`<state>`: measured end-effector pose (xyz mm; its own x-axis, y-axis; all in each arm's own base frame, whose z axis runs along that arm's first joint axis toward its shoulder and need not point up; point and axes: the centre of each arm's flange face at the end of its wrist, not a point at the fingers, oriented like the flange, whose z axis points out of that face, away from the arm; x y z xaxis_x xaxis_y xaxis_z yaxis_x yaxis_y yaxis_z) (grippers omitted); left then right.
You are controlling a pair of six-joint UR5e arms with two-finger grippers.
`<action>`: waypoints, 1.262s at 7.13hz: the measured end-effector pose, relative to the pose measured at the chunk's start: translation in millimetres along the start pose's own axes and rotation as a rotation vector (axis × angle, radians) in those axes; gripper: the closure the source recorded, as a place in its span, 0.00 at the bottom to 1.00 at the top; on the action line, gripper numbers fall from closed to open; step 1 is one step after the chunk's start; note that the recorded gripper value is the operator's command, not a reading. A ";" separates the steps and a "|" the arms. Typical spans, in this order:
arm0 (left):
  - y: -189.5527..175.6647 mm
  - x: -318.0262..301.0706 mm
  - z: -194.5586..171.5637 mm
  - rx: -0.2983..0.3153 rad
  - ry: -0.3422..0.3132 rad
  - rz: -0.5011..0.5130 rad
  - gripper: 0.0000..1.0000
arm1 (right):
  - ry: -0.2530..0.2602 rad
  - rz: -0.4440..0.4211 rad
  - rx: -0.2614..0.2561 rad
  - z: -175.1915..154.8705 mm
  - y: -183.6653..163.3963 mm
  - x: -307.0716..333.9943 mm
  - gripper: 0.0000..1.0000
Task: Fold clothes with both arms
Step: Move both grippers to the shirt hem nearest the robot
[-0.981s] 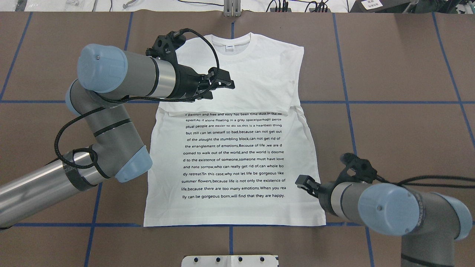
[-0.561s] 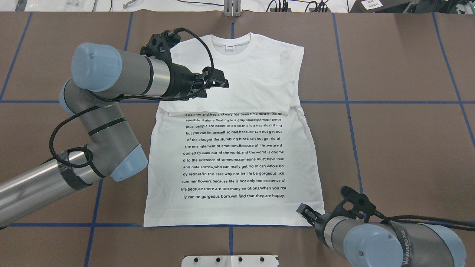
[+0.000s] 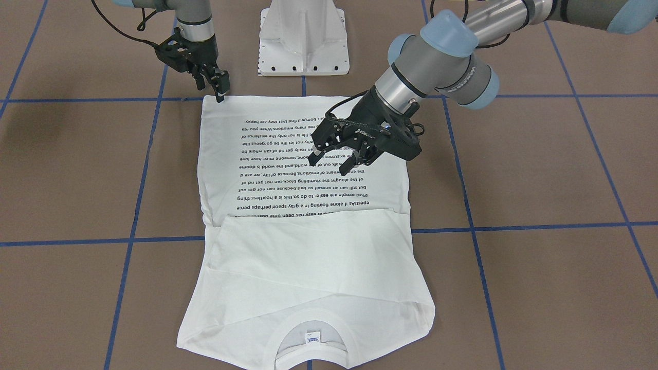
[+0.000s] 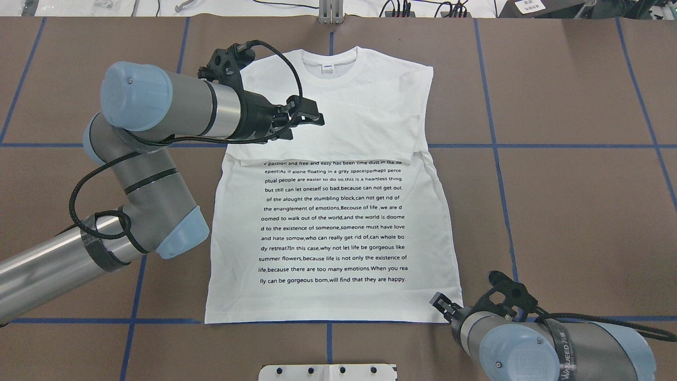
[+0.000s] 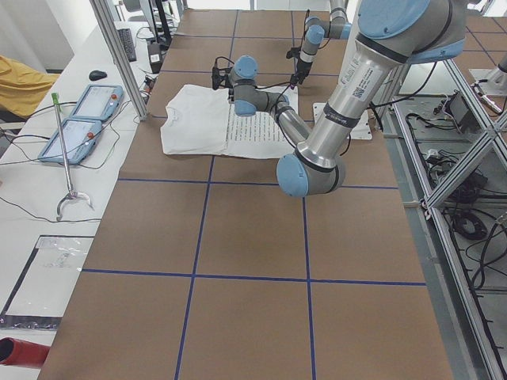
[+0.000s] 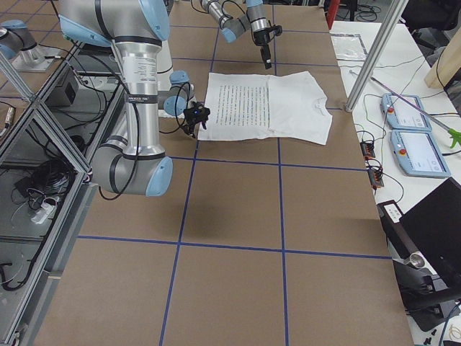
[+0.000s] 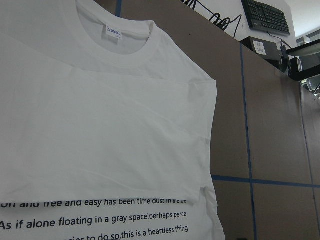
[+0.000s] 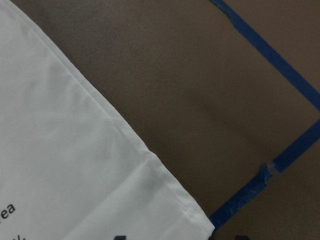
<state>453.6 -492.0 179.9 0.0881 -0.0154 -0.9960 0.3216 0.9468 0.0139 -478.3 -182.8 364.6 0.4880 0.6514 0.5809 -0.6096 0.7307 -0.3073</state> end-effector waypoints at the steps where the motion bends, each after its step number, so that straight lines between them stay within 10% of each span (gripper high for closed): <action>1: 0.0 -0.1 0.1 0.000 0.000 0.001 0.17 | 0.002 0.002 0.008 0.7 -2.2 -0.6 0.23; 7: 1.7 -13.4 -0.2 -0.003 -0.010 0.002 0.17 | 0.012 -0.003 0.007 5.4 2.3 -0.7 0.29; 9: 1.9 -15.4 -0.8 -0.003 -0.012 0.002 0.17 | 0.020 -0.006 0.010 9.3 2.7 0.4 0.74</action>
<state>452.1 -489.7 195.1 0.0996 -0.0172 -0.9949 0.3185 0.9478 0.0155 -485.6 -182.5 371.0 0.5036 0.6512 0.5677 -0.6127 0.7325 -0.2967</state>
